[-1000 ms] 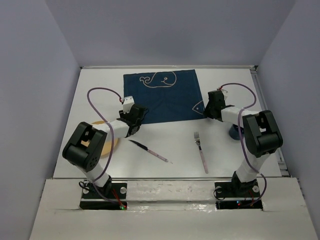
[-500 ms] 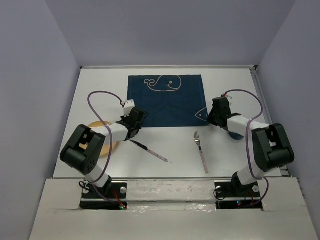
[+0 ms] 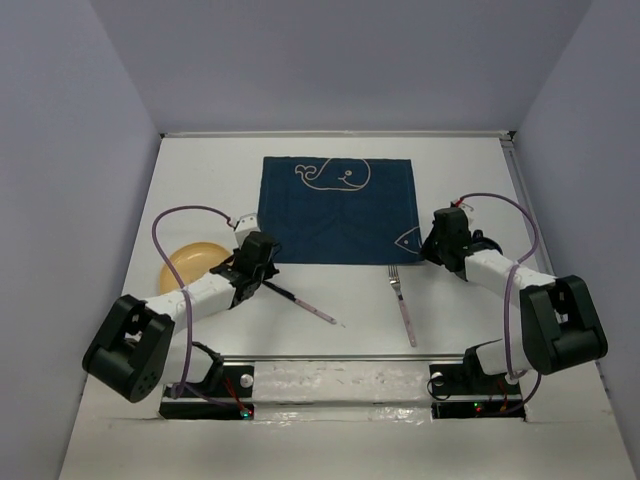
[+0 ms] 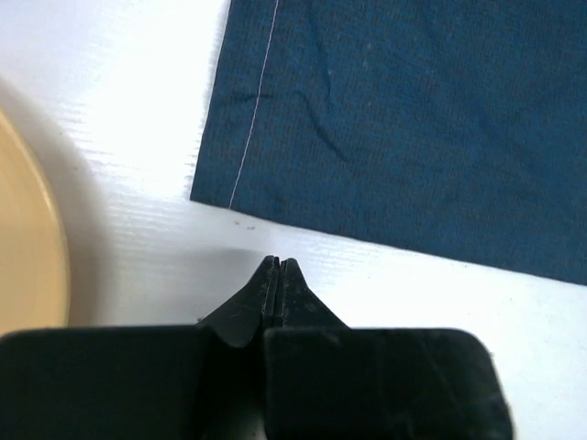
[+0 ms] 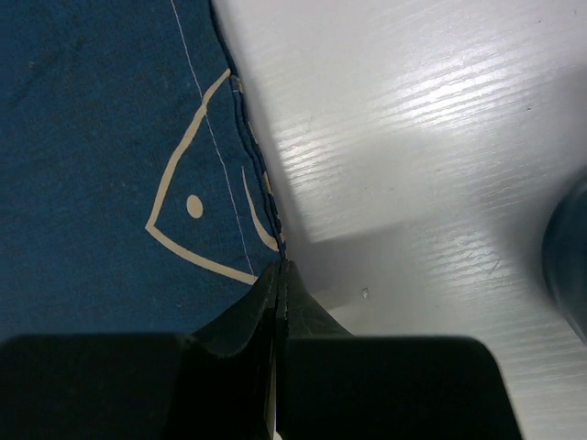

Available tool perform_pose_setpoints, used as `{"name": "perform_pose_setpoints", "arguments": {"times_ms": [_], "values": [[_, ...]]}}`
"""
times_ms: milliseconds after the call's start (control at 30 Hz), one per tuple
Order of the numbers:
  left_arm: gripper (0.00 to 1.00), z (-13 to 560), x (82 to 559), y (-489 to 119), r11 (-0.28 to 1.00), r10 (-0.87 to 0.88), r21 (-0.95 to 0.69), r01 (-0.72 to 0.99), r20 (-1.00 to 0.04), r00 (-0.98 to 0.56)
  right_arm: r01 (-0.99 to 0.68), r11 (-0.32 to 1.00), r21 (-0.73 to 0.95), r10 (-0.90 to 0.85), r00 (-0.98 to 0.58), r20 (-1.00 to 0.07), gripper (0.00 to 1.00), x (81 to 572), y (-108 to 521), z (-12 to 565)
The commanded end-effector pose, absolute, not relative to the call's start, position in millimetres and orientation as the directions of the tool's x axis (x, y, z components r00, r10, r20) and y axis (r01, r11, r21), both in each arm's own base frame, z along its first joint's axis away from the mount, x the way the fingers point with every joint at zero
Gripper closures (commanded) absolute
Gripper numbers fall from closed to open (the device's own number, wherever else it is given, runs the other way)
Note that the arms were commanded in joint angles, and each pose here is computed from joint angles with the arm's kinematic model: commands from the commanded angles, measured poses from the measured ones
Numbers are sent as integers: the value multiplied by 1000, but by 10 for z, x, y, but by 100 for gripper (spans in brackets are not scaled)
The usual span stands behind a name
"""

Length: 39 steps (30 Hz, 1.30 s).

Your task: Set the dinner table for one person

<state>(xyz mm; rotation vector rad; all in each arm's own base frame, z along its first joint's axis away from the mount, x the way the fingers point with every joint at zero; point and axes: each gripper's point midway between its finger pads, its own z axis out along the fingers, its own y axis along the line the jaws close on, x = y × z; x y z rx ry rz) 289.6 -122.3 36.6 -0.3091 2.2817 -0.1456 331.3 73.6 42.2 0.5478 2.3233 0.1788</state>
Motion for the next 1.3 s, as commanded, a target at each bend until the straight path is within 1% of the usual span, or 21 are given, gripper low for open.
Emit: {"name": "perform_pose_setpoints", "arguments": {"times_ms": [0,67,200,233,367,433,500,600,633,700,733,767,800,833,867,967,1033,1100,1133,1233,1267], "values": [[100,408,2807,-1229,957,-289,-237,-169,-712,-640,317,895,314,446,-628,-638,100,3320,792,535],[95,425,2786,-1255,956,-289,-248,-157,-709,-644,315,898,306,439,-624,-647,100,3342,778,556],[91,590,2753,-1331,943,-314,-310,-119,-719,-620,311,908,282,417,-590,-691,75,3435,714,756],[90,671,2767,-1337,939,-324,-325,-112,-728,-604,303,909,285,414,-584,-699,65,3457,720,812],[83,1267,2831,-1402,913,-369,-406,-39,-781,-505,184,931,314,361,-581,-730,50,3548,930,1100],[81,1647,2872,-1467,893,-395,-450,14,-798,-455,106,948,302,305,-586,-751,49,3567,1122,1208],[73,2185,2864,-1491,871,-418,-482,96,-829,-372,-43,946,323,229,-617,-753,50,3568,1590,1329],[64,2768,2784,-1401,863,-429,-477,164,-865,-259,-231,912,340,132,-618,-775,58,3524,2375,1524],[57,3093,2733,-1337,863,-430,-463,201,-883,-190,-243,922,302,84,-636,-767,66,3549,2555,1354],[52,3350,2662,-1272,865,-426,-446,227,-895,-135,-352,892,282,15,-603,-798,76,3542,3128,1512],[48,3517,2619,-1237,869,-418,-428,248,-904,-96,-366,895,257,-36,-631,-775,95,3557,3314,1247],[45,3628,2555,-1185,868,-423,-424,259,-904,-64,-396,884,246,-64,-627,-777,100,3558,3490,1216],[42,3687,2519,-1158,869,-421,-418,267,-906,-45,-429,866,257,-56,-594,-802,100,3643,3741,1404],[40,3735,2492,-1132,870,-420,-412,272,-907,-29,-469,847,249,-89,-589,-803,100,3559,3978,1368],[36,3784,2435,-1092,875,-408,-392,283,-913,-3,-471,856,213,-142,-611,-779,100,3568,4088,1067],[27,3779,2359,-928,897,-387,-359,257,-920,66,-539,813,222,-181,-595,-783,100,3537,4671,1036],[25,3723,2368,-895,903,-383,-355,242,-921,77,-547,808,219,-207,-611,-764,100,3510,4777,843],[19,3782,2316,-789,906,-393,-359,224,-910,131,-592,767,249,-211,-598,-773,100,3421,5076,915],[17,3765,2295,-743,907,-397,-362,214,-906,146,-605,749,269,-194,-589,-784,95,3402,5194,1031],[16,3741,2280,-696,911,-393,-358,205,-904,169,-592,734,331,-151,-618,-771,64,3348,5333,1081],[16,3737,2274,-695,911,-393,-356,209,-903,172,-577,736,354,-131,-634,-762,61,3299,5370,1081]]}}
